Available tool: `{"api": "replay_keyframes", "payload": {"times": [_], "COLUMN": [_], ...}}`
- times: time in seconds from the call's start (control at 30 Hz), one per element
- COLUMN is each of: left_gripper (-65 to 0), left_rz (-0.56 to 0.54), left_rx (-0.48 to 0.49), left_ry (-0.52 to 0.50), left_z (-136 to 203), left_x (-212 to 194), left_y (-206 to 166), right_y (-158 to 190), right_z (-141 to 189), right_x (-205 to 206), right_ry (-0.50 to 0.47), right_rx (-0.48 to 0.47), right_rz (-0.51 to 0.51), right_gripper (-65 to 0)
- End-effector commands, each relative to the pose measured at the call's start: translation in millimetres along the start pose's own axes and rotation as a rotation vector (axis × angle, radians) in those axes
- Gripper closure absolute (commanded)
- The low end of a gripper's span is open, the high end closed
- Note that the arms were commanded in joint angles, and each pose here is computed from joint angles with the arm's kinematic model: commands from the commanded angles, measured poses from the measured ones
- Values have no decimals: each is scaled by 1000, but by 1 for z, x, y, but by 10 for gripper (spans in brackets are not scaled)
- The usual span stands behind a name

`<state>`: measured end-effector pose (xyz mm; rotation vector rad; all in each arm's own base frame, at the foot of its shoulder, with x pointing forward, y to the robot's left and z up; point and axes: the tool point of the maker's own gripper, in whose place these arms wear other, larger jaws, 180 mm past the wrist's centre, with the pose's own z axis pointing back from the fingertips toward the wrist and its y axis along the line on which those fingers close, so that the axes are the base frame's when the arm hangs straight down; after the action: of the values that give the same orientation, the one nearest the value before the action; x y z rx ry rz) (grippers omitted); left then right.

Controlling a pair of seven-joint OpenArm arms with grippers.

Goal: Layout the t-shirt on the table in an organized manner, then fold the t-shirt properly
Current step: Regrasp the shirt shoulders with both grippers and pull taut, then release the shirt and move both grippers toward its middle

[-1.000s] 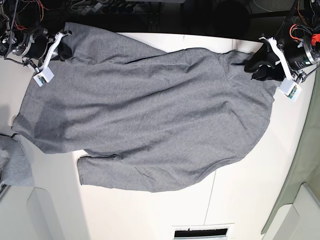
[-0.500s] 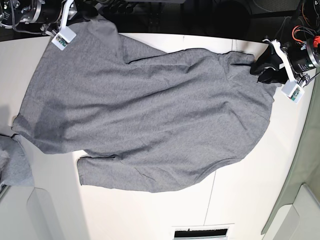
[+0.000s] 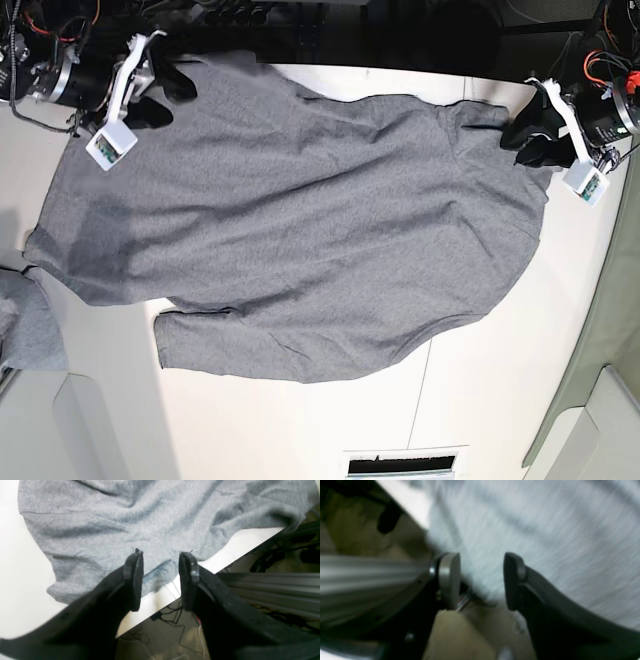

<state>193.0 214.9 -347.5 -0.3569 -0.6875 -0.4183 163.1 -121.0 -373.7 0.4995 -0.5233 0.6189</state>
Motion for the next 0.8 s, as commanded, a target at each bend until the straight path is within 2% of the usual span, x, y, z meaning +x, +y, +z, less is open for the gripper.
{"api": "replay_keyframes", "payload": {"times": [0.0, 0.1, 0.2, 0.23, 0.3, 0.37, 0.47, 0.63, 0.77], "left_gripper": [-258, -258, -258, -258, -258, -258, -226, -27, -15], "left_rz": [-27, -25, -17, 2, 24, 32, 44, 18, -57], "left_rx": [-4, -4, -12, -8, -4, -9, -26, -96, -53], "left_ry": [-34, -33, -43, -49, -54, -58, -66, -38, -44], "left_z": [4, 4, 4, 4, 4, 3, -1, -17, -32], "left_x": [12, 12, 13, 14, 14, 14, 13, 4, 8], "left_y": [1, 1, -1, 0, 1, -2, -8, -33, -34], "right_y": [-4, -23, -45, -52, -64, -76, -95, -130, -159], "right_z": [3, 1, -3, -5, -9, -14, -15, -17, -21], "right_x": [14, 33, 46, 47, 48, 50, 55, 66, 70], "right_ry": [-42, -94, -139, -143, -150, -156, -156, -153, -150], "right_rx": [-18, -109, -205, -230, -268, -302, -340, -392, -419], "right_rz": [25, 52, 22, 10, -23, -37, -35, -54, -103], "right_gripper": [-281, -280, -278, -258, -157, -2, 0, 0, 0]}}
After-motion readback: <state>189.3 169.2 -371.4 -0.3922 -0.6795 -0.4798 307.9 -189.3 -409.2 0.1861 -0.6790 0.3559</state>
